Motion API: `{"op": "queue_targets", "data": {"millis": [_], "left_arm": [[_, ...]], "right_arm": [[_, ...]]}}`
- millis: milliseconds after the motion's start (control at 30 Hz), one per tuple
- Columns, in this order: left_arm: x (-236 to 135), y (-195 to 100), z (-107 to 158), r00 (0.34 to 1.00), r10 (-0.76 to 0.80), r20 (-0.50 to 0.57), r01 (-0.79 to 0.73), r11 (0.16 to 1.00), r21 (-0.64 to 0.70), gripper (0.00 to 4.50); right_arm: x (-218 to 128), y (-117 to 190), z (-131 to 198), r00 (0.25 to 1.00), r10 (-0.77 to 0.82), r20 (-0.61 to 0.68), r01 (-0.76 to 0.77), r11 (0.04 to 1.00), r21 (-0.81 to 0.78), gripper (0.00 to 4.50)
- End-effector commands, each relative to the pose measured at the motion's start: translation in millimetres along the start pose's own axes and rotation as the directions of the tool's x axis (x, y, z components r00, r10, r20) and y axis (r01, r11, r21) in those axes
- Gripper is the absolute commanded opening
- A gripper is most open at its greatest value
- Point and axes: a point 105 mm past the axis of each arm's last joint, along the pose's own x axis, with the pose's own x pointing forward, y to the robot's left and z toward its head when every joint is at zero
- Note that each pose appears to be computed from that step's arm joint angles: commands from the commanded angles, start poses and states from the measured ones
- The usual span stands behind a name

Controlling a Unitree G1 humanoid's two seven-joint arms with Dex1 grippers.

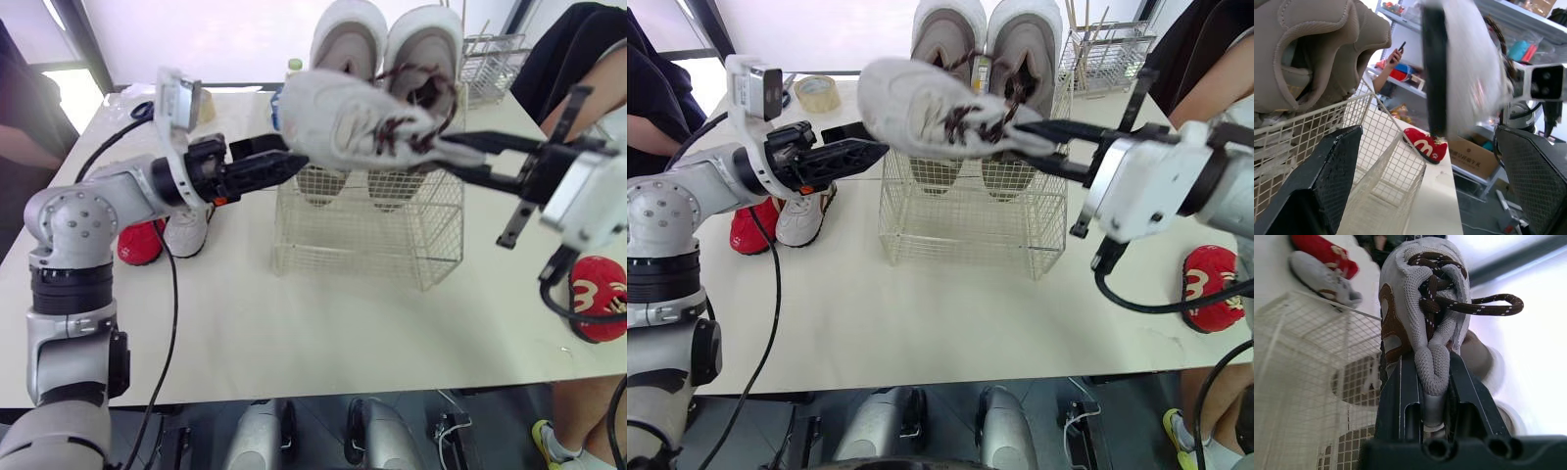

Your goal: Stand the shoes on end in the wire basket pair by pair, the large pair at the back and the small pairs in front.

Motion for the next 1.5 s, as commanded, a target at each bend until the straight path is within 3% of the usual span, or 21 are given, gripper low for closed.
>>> {"op": "queue_targets", "data": {"millis": [33,200,333,467,533,567,700,767,833,1000,1100,1233,1400,1500], "left_arm": [[-2.2,-7.5,12.9,1.0,-0.022,0.017,0.021,0.999,0.043,4.5],[1.5,-9.9,5.9,0.999,-0.041,-0.005,0.041,0.999,0.025,4.5],[3.5,-12.4,3.2,0.998,-0.056,-0.009,0.056,0.998,0.009,3.29],[4.5,-15.0,0.1,0.998,-0.064,-0.02,0.064,0.998,0.003,1.29],[4.7,-16.2,-0.6,0.998,-0.068,-0.015,0.068,0.998,-0.004,0.5],[5.2,-17.2,-1.0,0.997,-0.072,-0.006,0.072,0.997,-0.013,0.35],[7.4,-17.3,-1.7,0.997,-0.06,0.053,0.062,0.997,-0.047,0.34],[6.6,-14.9,0.4,0.99,-0.039,0.137,0.05,0.995,-0.082,0.34],[4.0,-10.4,2.7,0.974,0.002,0.226,0.026,0.992,-0.123,0.34],[3.7,-12.5,0.5,0.948,0.053,0.313,-0.004,0.988,-0.156,0.34],[4.3,-14.4,1.0,0.926,0.076,0.37,-0.014,0.986,-0.165,0.34],[7.0,-15.5,7.2,0.888,0.089,0.452,-0.011,0.985,-0.171,0.34],[16.8,-15.6,3.7,0.87,0.076,0.486,0.018,0.982,-0.186,0.34],[22.6,-14.1,0.7,0.87,0.07,0.489,0.026,0.982,-0.187,0.34]], "right_arm": [[3.3,-2.5,6.8,0.999,0.017,0.038,-0.013,0.994,-0.105,0.02],[12.0,1.3,8.9,0.996,0.048,0.075,-0.036,0.988,-0.151,0.02],[15.2,1.6,9.2,0.995,0.056,0.085,-0.042,0.986,-0.159,0.02],[16.1,-1.2,8.3,0.995,0.049,0.083,-0.035,0.986,-0.165,0.02],[15.6,-2.6,6.7,0.996,0.044,0.076,-0.031,0.986,-0.165,0.02],[15.3,-3.8,5.2,0.997,0.037,0.07,-0.025,0.988,-0.155,0.02],[14.8,-10.2,0.5,0.998,-0.024,0.063,0.02,0.997,0.069,0.02],[8.4,-15.3,-1.3,0.996,-0.058,0.073,0.025,0.918,0.396,1.01],[-1.0,-20.0,-1.6,0.992,-0.087,0.086,0.013,0.772,0.635,1.88],[-28.7,-29.5,-9.8,0.981,-0.192,0.038,0.071,0.533,0.843,4.36],[-54.1,-36.3,-29.9,0.933,-0.356,-0.054,0.186,0.349,0.918,4.44],[-63.5,-18.6,-38.7,0.883,-0.457,-0.106,0.198,0.158,0.967,4.44],[-26.8,17.0,-35.4,0.86,-0.505,-0.07,0.069,-0.021,0.997,4.44],[-1.3,29.6,-33.5,0.856,-0.515,-0.046,0.016,-0.063,0.998,4.44]]}}
